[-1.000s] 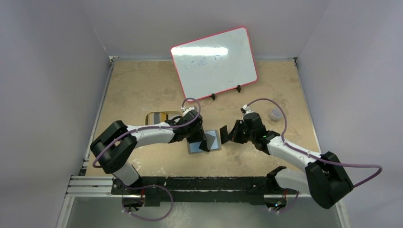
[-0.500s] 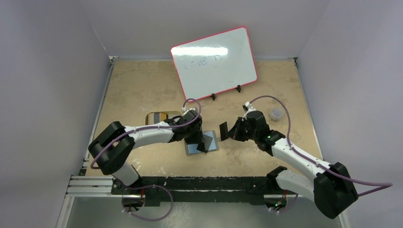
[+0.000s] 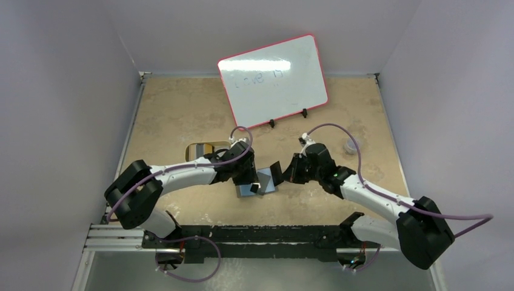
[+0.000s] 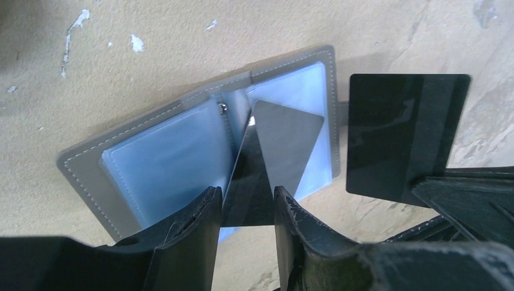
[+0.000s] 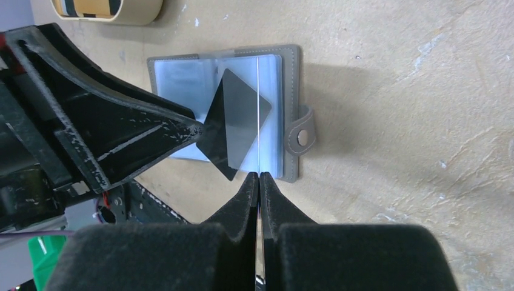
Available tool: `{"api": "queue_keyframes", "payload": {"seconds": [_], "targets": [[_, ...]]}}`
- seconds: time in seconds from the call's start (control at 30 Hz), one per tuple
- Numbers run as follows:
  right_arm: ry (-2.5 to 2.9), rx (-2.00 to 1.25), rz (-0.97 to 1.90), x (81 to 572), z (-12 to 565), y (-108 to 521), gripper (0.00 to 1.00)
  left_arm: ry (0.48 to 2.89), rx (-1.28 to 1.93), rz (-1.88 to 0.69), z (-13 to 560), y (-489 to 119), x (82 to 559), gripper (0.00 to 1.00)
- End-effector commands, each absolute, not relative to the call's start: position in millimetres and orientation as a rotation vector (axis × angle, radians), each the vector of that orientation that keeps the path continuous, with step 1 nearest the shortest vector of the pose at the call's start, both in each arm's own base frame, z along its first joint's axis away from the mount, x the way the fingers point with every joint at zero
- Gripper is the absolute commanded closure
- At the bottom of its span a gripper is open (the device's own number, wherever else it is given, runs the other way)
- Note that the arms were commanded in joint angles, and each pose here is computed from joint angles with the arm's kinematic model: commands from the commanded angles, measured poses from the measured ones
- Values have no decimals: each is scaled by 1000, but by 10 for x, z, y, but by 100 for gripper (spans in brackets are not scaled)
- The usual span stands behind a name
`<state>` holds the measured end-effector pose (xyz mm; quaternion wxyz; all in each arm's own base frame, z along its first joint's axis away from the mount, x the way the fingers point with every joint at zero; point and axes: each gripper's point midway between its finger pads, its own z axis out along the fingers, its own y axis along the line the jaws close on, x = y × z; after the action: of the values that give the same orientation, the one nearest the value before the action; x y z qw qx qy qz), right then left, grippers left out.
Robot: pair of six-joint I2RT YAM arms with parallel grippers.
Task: Put the credit cards into the card holder
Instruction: Insert the credit card into the card holder.
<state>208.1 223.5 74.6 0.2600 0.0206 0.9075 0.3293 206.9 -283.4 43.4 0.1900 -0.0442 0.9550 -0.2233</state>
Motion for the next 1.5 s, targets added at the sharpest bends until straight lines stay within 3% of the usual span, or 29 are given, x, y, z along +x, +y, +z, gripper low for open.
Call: {"api": "queue_keyframes", "payload": {"seconds": [0.0, 0.37, 0.7, 0.9, 1.1, 1.47], "targets": [[2350, 41, 959, 2240, 1112, 2386, 100, 2674, -104, -599, 397, -2791, 2065, 63], [2454, 67, 864, 2225, 628, 2316, 100, 2679, -82, -655, 280, -2837, 2019, 60], [2516, 104, 774, 2112, 352, 2148, 100, 2622, -182, -896, 399, -2921, 2027, 60], [2516, 110, 772, 2103, 344, 2139, 100, 2600, -232, -962, 414, -2880, 2012, 74], [2518, 115, 773, 2090, 325, 2130, 100, 2597, -267, -1014, 352, -2916, 2005, 100], [2540, 141, 747, 2049, 222, 2076, 100, 2551, -435, -839, 318, -2623, 2093, 100]]}}
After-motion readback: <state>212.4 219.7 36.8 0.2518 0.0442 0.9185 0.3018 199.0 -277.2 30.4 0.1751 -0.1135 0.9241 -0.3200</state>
